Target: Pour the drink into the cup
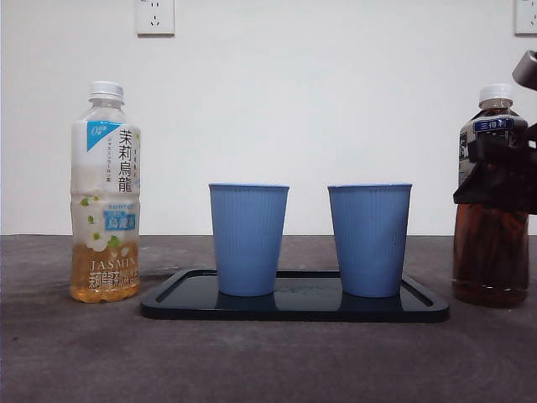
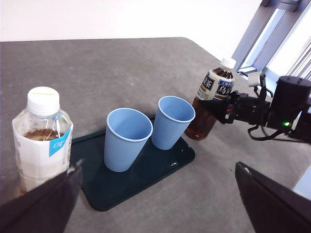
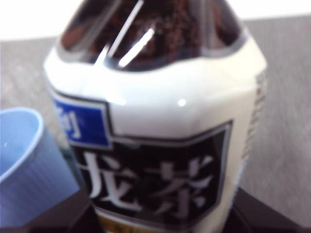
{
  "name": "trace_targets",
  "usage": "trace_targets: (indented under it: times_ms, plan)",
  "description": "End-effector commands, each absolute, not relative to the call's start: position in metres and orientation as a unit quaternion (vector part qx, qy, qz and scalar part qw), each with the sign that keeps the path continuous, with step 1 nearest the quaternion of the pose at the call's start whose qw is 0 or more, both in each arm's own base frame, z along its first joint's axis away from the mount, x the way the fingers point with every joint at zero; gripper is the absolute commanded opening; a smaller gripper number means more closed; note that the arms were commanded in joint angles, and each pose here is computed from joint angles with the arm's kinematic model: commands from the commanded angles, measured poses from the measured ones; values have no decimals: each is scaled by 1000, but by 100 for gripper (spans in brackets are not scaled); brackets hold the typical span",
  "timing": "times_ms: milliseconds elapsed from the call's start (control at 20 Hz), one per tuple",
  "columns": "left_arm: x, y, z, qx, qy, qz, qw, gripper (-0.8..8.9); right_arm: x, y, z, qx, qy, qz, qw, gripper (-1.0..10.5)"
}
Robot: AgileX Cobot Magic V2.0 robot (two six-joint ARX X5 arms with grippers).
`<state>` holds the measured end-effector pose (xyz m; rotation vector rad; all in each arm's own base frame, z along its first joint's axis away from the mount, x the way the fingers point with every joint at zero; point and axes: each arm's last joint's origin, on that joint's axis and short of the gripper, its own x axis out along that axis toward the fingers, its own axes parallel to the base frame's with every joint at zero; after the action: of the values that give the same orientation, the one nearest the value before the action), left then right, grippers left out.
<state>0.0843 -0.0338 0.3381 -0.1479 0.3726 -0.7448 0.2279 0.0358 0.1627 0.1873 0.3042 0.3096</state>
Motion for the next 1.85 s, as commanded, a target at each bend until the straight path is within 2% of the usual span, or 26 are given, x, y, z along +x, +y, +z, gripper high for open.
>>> trace_targets:
  times_ms: [50,250,450,750,850,1300,1650,1850]
  plan:
    - [83,-34,342,-56,173,-365,913,498,230,41,195,65,140,167,974,180]
    - [83,-34,341,-56,182,-364,912,498,221,51,236,21,226,170,959,180]
    - [82,-34,340,-57,188,-364,910,498,211,65,262,-55,315,168,933,180]
    - [82,-34,338,-58,195,-364,909,498,195,83,285,-125,367,188,902,181]
    - [81,-34,338,-56,194,-366,908,498,190,89,287,-143,385,196,891,181]
    - [75,-35,340,-39,176,-381,907,498,212,113,284,-287,486,120,816,181]
    - [68,-34,342,-35,162,-386,908,498,235,133,284,-389,524,100,751,181]
    - [68,-34,342,-34,161,-389,906,498,237,146,277,-440,524,88,724,181]
